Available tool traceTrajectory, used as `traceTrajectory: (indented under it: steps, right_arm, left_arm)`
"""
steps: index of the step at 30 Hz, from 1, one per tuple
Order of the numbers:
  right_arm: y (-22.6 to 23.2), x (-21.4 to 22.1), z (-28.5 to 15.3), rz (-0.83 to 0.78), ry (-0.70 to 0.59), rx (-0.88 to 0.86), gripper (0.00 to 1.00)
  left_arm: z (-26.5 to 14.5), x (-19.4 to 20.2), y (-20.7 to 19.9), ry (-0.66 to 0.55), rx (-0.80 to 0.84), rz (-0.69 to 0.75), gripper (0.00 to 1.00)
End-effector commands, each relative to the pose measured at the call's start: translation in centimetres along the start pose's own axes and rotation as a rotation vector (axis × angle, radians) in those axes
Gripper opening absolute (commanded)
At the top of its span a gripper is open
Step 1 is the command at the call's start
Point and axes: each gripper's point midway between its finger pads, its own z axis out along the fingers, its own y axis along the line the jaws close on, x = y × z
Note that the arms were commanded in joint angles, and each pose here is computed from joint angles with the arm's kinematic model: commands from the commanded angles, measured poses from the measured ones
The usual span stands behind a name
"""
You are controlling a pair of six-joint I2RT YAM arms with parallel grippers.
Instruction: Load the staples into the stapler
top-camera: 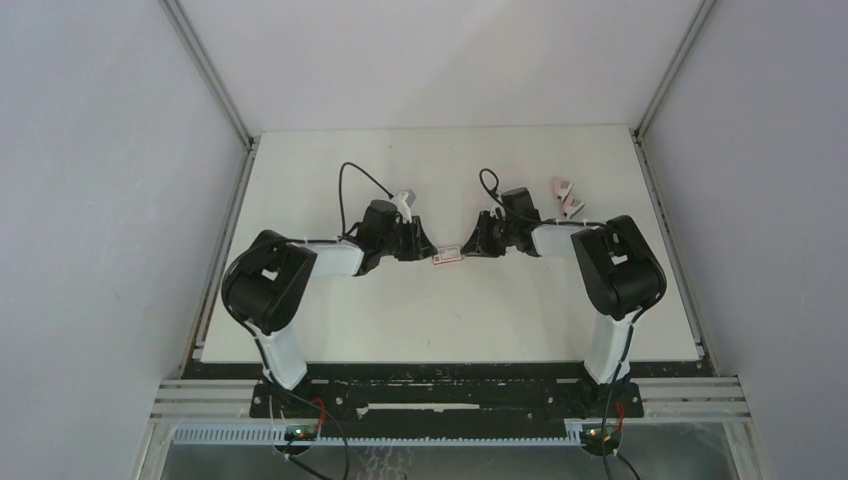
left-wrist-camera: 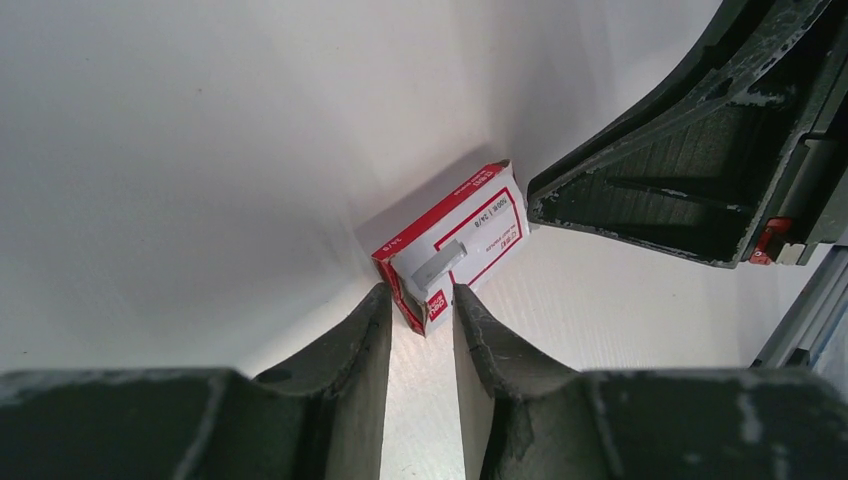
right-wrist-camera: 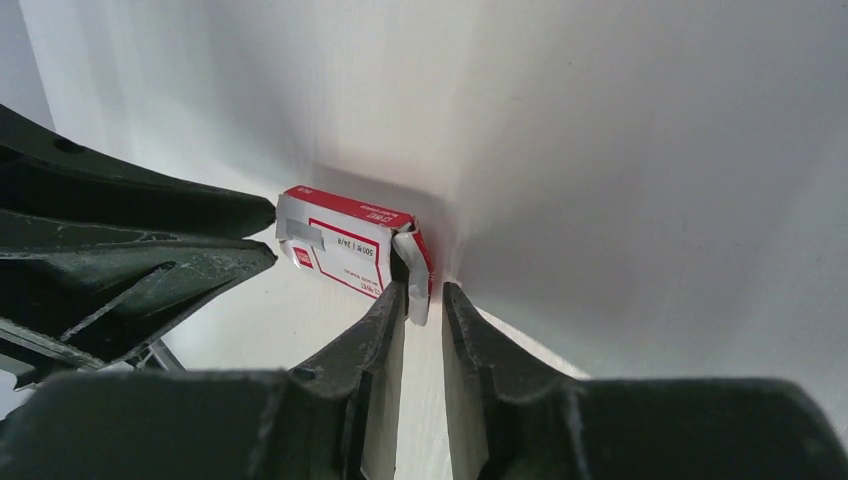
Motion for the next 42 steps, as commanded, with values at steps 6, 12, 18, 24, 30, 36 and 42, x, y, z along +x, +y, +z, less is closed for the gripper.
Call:
traceTrajectory:
  steps: [6,12,18,24,30,36,42]
  right_arm:
    - [1.1,-1.2,0.4,-0.002,-0.018,-0.029,0.17]
    - [1.2,-1.1,0.5,0.017,-0.004,-0.05,0.14]
    - [1.6,-0.9,0.5,0.022,0.007,-0.071,0.13]
    - [1.8,-0.9,0.6,0.031,0.012,-0.094,0.07]
    - [1.3,-1.1,0.2,0.018,0.007,-0.08,0.0]
    - [0.4,-0.3,-1.1,-0.027,0.068,-0.05,0.0]
    - [0.3,2.1,-1.9,-0.088,0.217,-0.096,0.0]
  left_arm:
    - [0.5,0.4,0.5,0.006,0.0,-0.001,0.28]
    - [0.6,0.6,0.6,0.013,-0.002,-0.006,0.23]
    - [0.9,0.9,0.6,0.027,0.004,-0.015,0.18]
    - [0.9,0.9,0.5,0.028,0.008,-0.017,0.13]
    - [0.2,0.3,0.7,0.011,-0.018,0.023,0.19]
    - [-2.7,-2.0,0.8,-0.096,-0.079,0.193,0.47]
    - [-4.8,-2.5,-2.3,-0.148,0.001,0.485,0.65]
